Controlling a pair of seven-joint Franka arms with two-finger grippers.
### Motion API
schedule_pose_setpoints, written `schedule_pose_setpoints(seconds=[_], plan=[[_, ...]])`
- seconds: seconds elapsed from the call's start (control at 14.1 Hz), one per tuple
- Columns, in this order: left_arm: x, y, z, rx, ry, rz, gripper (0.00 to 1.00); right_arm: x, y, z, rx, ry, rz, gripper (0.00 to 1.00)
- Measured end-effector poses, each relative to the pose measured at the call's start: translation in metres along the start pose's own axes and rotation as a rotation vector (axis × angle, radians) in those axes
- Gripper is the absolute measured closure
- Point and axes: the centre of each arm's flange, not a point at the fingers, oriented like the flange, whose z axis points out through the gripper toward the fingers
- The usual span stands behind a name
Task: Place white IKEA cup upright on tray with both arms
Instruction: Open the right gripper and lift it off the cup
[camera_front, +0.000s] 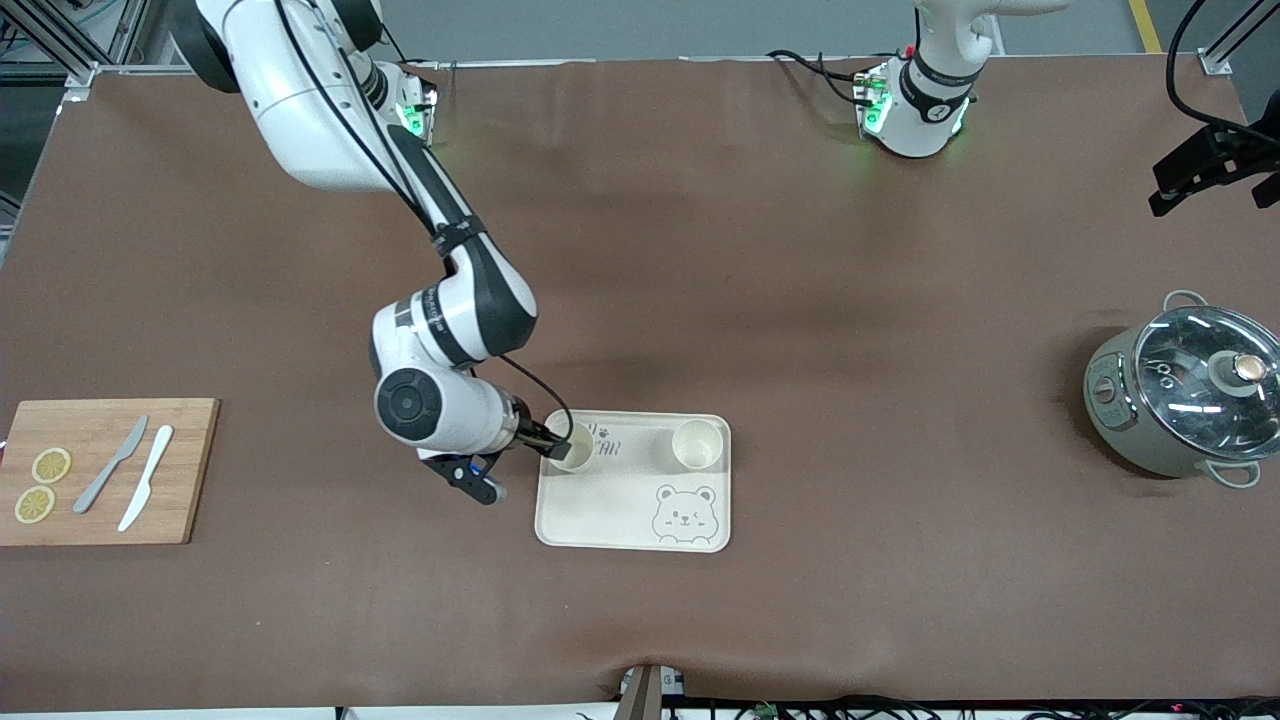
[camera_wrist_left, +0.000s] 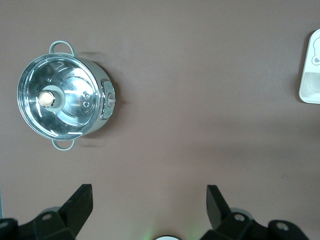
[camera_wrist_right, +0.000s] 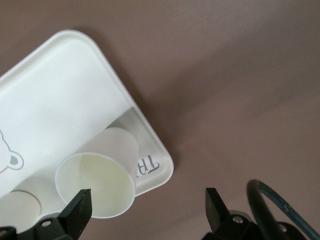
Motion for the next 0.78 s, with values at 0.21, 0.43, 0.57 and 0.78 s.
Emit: schedule_pose_setpoints(seconds=[0.21,0.43,0.57,0.78], plan=[[0.0,0.01,0.0,0.001,0.001,0.018,0.0,0.026,0.015,-0.034,0.024,-0.015,0.042,0.0],[0.001,0.014,0.002,0.001,-0.002,0.026,0.0,0.038,0.026,-0.082,0.045,0.036,0.039,0.0],[0.001,0.014,0.0,0.001,0.002,0.026,0.0,0.042,0.035,-0.123,0.037,0.125,-0.014,0.0],[0.0,0.011,-0.002,0.001,0.007,0.021,0.0,0.053,0.064,-0.187,0.064,0.188,-0.099,0.0]])
